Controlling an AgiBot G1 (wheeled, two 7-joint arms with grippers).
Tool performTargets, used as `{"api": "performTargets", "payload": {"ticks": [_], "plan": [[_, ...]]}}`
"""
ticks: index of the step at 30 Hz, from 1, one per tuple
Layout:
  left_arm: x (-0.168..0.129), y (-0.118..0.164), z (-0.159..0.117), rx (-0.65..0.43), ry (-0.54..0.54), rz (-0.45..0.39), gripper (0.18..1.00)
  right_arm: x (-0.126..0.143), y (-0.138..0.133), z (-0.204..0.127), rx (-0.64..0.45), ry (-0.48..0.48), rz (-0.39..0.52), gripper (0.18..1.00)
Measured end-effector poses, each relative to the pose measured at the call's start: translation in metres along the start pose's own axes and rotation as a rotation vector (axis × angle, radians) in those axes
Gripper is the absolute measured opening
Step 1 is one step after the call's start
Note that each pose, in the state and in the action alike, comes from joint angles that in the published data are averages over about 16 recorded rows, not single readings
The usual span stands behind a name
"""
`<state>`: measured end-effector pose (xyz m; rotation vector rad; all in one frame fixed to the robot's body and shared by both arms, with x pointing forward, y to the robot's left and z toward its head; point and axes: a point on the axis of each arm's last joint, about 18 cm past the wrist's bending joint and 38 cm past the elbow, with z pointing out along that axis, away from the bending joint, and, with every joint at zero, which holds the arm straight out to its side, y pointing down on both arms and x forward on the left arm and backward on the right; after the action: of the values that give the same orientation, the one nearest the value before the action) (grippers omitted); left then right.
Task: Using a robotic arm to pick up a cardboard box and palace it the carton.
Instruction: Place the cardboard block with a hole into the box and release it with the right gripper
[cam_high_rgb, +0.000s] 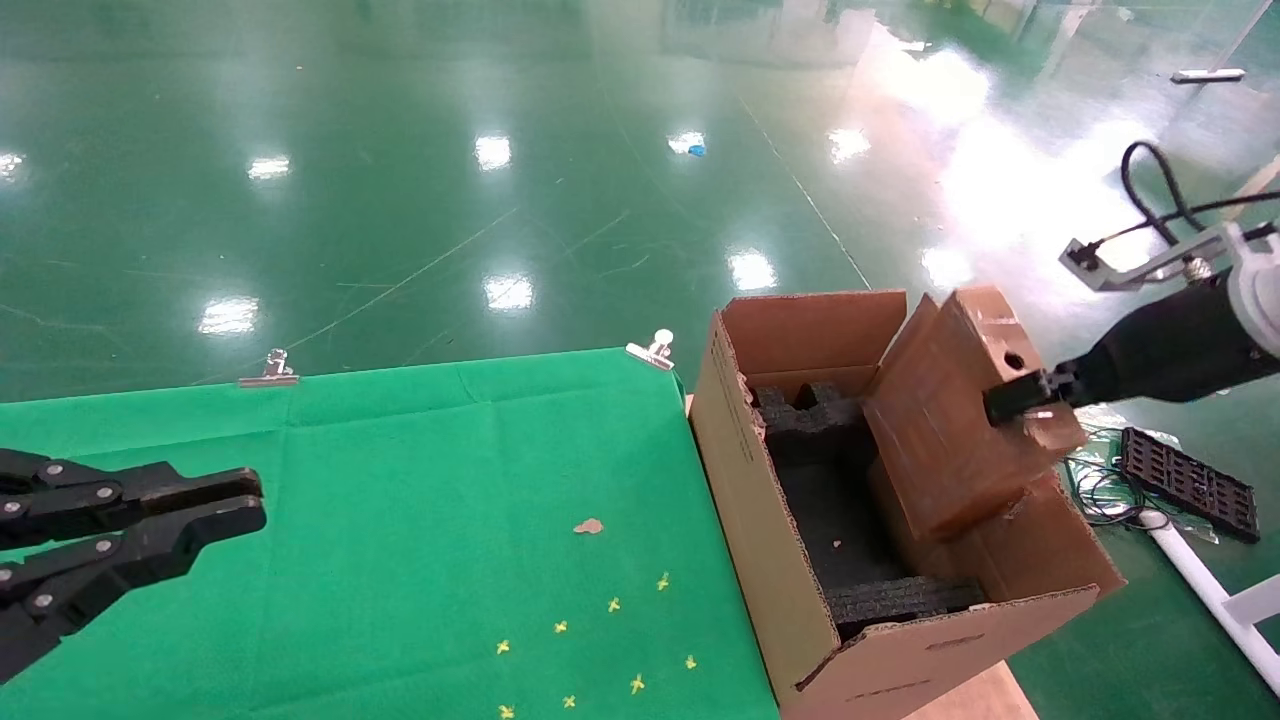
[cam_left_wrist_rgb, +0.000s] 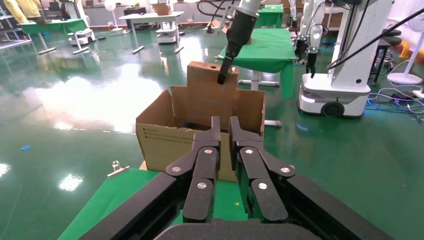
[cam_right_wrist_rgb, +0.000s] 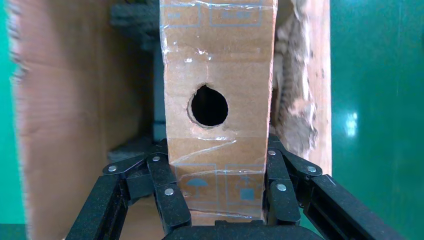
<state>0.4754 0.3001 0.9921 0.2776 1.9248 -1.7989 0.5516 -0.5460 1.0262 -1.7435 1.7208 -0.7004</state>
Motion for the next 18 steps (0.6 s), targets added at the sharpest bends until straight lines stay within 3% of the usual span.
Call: {"api": "performTargets", "payload": {"ticks": [9, 18], "plan": [[0.0, 0.0, 0.0, 0.0, 0.0, 0.0, 0.293, 0.013, 0.012, 0.025, -0.081, 0.073, 0.05, 0.331], [0.0, 0.0, 0.0, 0.0, 0.0, 0.0, 0.467, 0.016, 0.017, 0.054, -0.099, 0.108, 0.059, 0.327]]}}
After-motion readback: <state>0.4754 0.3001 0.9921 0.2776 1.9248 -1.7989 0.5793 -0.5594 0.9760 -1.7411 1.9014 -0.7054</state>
